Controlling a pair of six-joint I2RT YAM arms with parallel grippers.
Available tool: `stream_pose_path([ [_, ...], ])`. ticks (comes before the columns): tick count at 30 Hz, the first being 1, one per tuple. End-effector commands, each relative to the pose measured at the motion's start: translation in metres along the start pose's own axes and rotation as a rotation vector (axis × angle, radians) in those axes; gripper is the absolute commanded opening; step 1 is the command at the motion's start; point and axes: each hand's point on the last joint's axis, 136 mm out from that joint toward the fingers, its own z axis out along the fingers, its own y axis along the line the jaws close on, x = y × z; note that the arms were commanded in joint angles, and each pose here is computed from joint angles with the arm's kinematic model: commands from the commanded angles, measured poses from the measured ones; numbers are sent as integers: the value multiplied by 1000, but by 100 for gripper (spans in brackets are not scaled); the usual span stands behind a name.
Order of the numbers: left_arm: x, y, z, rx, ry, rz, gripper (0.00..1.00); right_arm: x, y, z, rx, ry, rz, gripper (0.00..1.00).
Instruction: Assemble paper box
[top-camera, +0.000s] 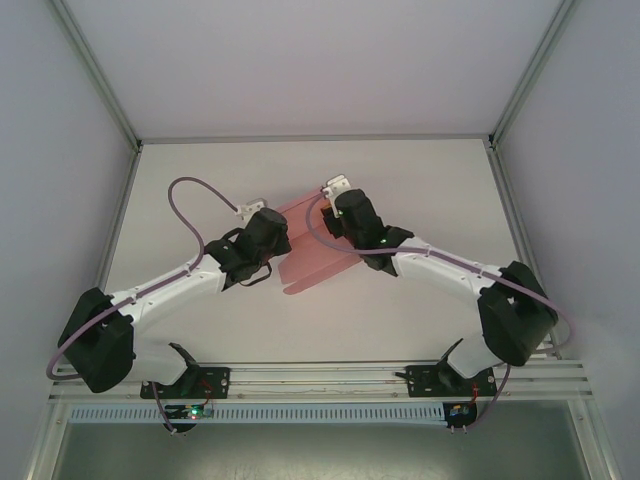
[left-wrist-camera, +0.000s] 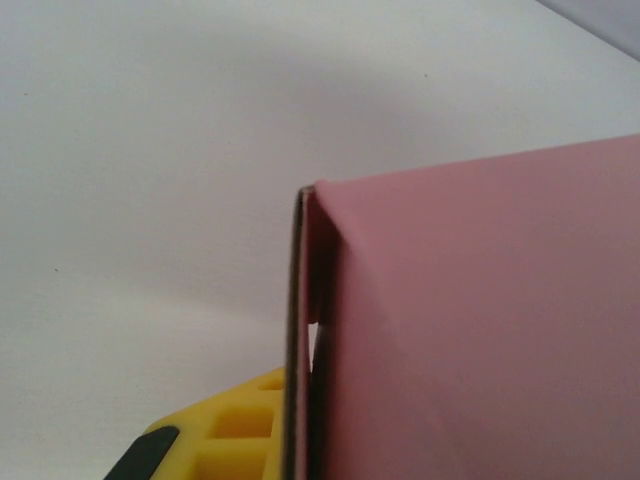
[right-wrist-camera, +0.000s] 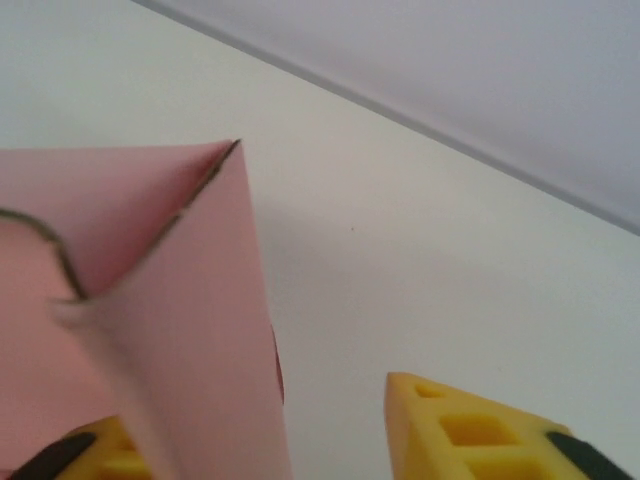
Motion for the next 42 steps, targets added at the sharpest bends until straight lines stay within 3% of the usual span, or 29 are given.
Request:
stream_pose_path([
  [1,0,10,-5,-35,-1,21,0,-10,15,-18,-142,-47,-2,45],
  [5,0,5,-4,-15,-3,34,0,-17,25,-38,-229,-84,-5,53],
  [8,-1,5,-3,-14,-6,54,0,-25,22,-54,-248,-128,-6,74],
  [10,-2,6,-3,-24,-11,65,0,-27,24,-64,-283,-144,-17,98],
  [12,-3,6,-4,-24,-16,81,0,-27,26,-75,-327,-159,-25,98],
  [18,-7,1,-7,7,-36,173,0,-29,-6,-95,-270,-211,85,98],
  [22,-14,10,-8,-61,-52,244,0,-20,-24,-103,-225,-176,145,98],
  [33,-53,21,-17,-221,-23,620,0,12,-61,-119,-142,-122,291,98],
  [38,-56,0,-18,-105,104,889,0,28,-71,-122,-115,-86,320,98],
  [42,-33,-13,-31,84,248,1223,0,32,-71,-126,-135,-80,320,98],
])
